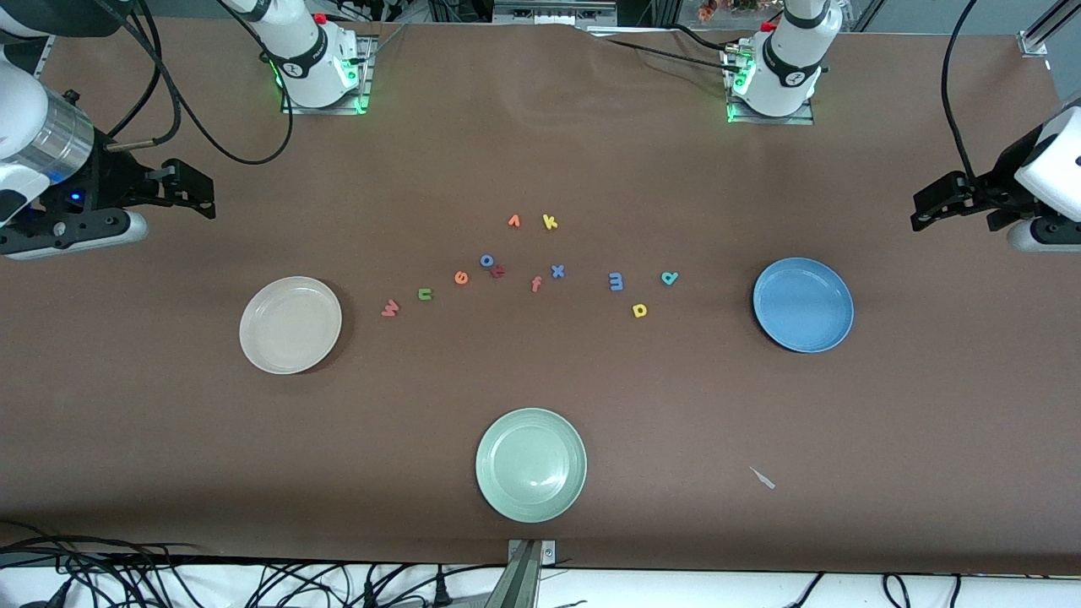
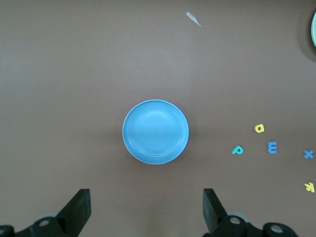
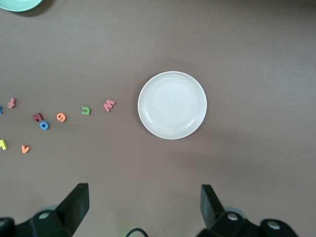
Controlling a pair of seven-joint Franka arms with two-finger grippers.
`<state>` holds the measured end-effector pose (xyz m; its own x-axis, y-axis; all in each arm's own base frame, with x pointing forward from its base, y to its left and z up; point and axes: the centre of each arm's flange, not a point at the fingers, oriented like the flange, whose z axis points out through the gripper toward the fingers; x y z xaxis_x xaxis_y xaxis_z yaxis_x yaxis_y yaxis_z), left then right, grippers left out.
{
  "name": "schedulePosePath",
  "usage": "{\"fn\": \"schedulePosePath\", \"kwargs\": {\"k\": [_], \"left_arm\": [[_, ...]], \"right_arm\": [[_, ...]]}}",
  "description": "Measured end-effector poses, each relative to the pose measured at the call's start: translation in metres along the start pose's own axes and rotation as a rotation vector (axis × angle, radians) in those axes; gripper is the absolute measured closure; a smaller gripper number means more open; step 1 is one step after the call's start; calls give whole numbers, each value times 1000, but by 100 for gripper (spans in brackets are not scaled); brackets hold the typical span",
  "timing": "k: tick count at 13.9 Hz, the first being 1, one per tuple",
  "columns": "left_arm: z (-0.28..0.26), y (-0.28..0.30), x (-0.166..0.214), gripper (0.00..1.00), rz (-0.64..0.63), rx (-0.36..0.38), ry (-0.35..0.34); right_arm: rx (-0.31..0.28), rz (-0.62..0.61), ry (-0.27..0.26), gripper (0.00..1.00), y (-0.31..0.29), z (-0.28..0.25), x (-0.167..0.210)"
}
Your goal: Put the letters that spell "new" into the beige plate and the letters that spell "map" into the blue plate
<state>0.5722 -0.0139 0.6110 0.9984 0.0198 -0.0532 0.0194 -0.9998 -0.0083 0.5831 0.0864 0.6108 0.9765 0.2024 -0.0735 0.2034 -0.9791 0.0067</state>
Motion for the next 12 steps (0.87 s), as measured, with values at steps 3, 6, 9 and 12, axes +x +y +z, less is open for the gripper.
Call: {"fn": "schedulePosePath", "kwargs": {"k": [3, 6, 9, 12], "left_arm": [[0, 0, 0, 0, 0, 0, 0], [0, 0, 0, 0, 0, 0, 0], [0, 0, 0, 0, 0, 0, 0], [0, 0, 0, 0, 0, 0, 0]], "right_arm": [[0, 4, 0, 0, -1, -1, 0], [0, 3, 0, 0, -2, 0, 0], [1, 5, -2, 0, -2, 1, 1], [1, 2, -9, 0, -3, 4, 2]]}}
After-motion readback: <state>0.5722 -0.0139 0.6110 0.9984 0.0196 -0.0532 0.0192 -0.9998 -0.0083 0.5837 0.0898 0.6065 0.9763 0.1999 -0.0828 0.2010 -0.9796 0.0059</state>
